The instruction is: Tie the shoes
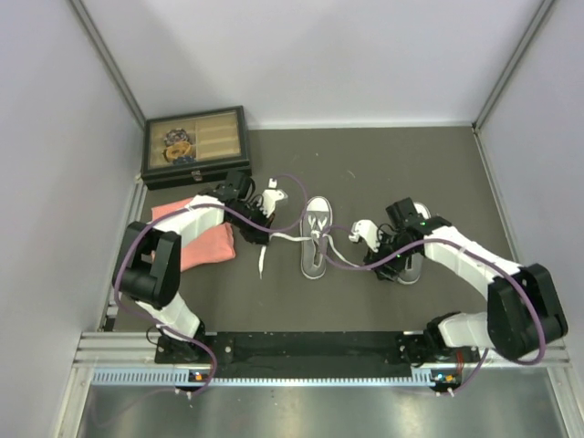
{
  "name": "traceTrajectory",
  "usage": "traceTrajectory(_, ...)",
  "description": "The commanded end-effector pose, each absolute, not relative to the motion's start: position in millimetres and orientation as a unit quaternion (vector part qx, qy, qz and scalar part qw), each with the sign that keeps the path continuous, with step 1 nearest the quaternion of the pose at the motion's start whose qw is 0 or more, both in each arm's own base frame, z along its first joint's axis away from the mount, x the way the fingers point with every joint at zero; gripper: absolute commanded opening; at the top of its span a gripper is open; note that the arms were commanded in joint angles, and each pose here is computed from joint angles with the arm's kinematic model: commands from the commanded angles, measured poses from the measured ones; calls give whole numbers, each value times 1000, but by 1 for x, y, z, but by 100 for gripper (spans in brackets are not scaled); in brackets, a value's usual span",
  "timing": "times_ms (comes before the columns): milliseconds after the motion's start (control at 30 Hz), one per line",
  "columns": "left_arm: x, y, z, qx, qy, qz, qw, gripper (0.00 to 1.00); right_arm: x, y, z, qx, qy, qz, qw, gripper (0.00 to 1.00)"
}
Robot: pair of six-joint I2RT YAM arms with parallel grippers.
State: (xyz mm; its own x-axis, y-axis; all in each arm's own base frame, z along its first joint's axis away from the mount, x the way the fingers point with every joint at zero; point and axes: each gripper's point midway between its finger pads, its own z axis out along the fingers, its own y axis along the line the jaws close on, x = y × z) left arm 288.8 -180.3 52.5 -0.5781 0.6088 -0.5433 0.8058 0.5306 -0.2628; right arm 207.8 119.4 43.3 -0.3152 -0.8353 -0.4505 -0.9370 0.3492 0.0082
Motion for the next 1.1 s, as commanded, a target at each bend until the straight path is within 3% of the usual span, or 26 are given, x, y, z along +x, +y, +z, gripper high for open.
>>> traceTrajectory(0,272,-191,67,387,849,-304,194,0,227,141,48,-586,769,140,216,57)
traceTrajectory(233,264,-195,69,362,851,-332,184,0,233,151,29,-605,761,134,192,46)
traceTrajectory(333,266,-194,72,351,852,-339,189,0,227,154,20,-611,760,137,175,24)
traceTrajectory(367,266,-196,74,349,849,-346,191,0,224,155,19,-608,762,141,170,6)
traceTrajectory(400,265,-196,74,348,850,-347,191,0,224,160,23,-604,763,151,174,0)
traceTrajectory(467,264,-196,79,350,845,-351,200,0,220,164,33,-585,775,170,171,0)
traceTrajectory(800,245,-197,108,366,806,-370,282,0,265,231,202,-452,744,346,350,0)
traceTrajectory(1067,224,-188,124,455,742,-339,357,0,310,287,263,-380,713,429,403,0)
